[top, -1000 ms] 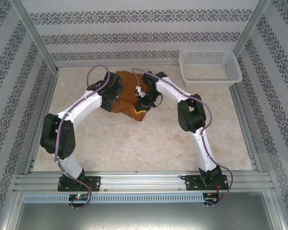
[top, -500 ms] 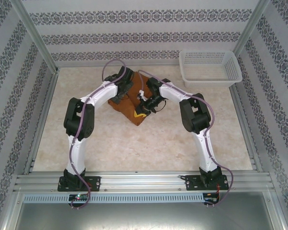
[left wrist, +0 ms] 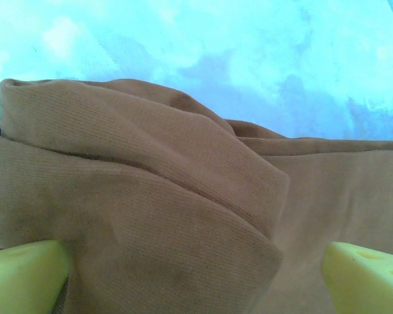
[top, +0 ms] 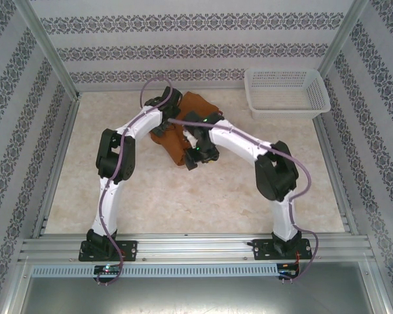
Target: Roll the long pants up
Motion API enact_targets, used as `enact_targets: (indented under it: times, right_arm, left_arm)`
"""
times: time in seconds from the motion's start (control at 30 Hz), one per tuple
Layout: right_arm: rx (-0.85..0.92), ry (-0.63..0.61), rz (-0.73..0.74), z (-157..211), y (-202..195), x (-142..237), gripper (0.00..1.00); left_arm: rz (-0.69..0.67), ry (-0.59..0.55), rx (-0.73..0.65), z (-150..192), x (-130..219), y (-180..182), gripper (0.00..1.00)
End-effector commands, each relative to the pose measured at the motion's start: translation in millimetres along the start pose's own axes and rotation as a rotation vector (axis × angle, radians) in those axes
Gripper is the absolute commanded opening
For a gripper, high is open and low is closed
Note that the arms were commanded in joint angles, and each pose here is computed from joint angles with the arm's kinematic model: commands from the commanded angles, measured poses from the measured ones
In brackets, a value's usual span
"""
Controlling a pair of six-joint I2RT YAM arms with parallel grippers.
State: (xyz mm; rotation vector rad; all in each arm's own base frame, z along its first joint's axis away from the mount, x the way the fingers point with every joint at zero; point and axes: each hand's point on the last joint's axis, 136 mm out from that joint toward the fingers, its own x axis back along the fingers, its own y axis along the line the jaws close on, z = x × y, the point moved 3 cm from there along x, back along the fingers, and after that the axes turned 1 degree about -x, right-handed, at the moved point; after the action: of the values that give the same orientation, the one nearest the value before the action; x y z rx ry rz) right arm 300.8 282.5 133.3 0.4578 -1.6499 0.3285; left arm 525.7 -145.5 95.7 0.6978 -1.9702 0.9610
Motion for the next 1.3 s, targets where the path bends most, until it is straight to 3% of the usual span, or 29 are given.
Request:
enact_targets:
  times: [0.0,0.13,0.27,0.53,0.77,0.9,0.97,1.0,1.07,1.1,1.27]
  right_arm:
    - [0.078,-0.166,0.372,-7,-10,33,0.69]
    - [0.241,-0.306,0.558,-27,32,40,0.71]
    - [0.374,-0.321,0.749,-46,53,20,0.76]
    - [0.5,-0.316,0.893,-75,71,-35,0.79]
    - [0.424,-0.264,0.716,-69,76,-67,0.81]
    - [0.396,-0.212,0.703,-65,66,-88,0.8]
    - [0.397,-0.203,0.706,-65,56,-99,0.7]
    - [0.402,-0.193,0.697,-63,51,-106,0.57]
    - [0.384,-0.175,0.649,-59,40,-114,0.14]
    - [0.368,-0.171,0.621,-58,35,-115,0.0]
    - [0.3,-0.19,0.505,-51,26,-97,0.0]
  left_arm:
    - [-0.08,0.059,-0.006,20,-36,28,0.99]
    - [-0.074,0.078,0.004,23,-35,27,0.99]
    - [-0.064,0.081,0.004,21,-31,25,0.99]
    - [-0.045,0.088,0.006,20,-23,20,0.99]
    - [-0.016,0.095,0.019,20,-15,18,0.99]
    - [-0.002,0.104,0.025,19,-11,16,0.99]
    - [0.007,0.109,0.028,20,-8,14,0.99]
    - [0.008,0.112,0.029,19,-8,14,0.99]
    - [0.021,0.11,0.029,18,-3,12,0.99]
    - [0.025,0.108,0.029,17,-1,12,0.99]
    - [0.072,0.106,0.042,9,12,5,1.0]
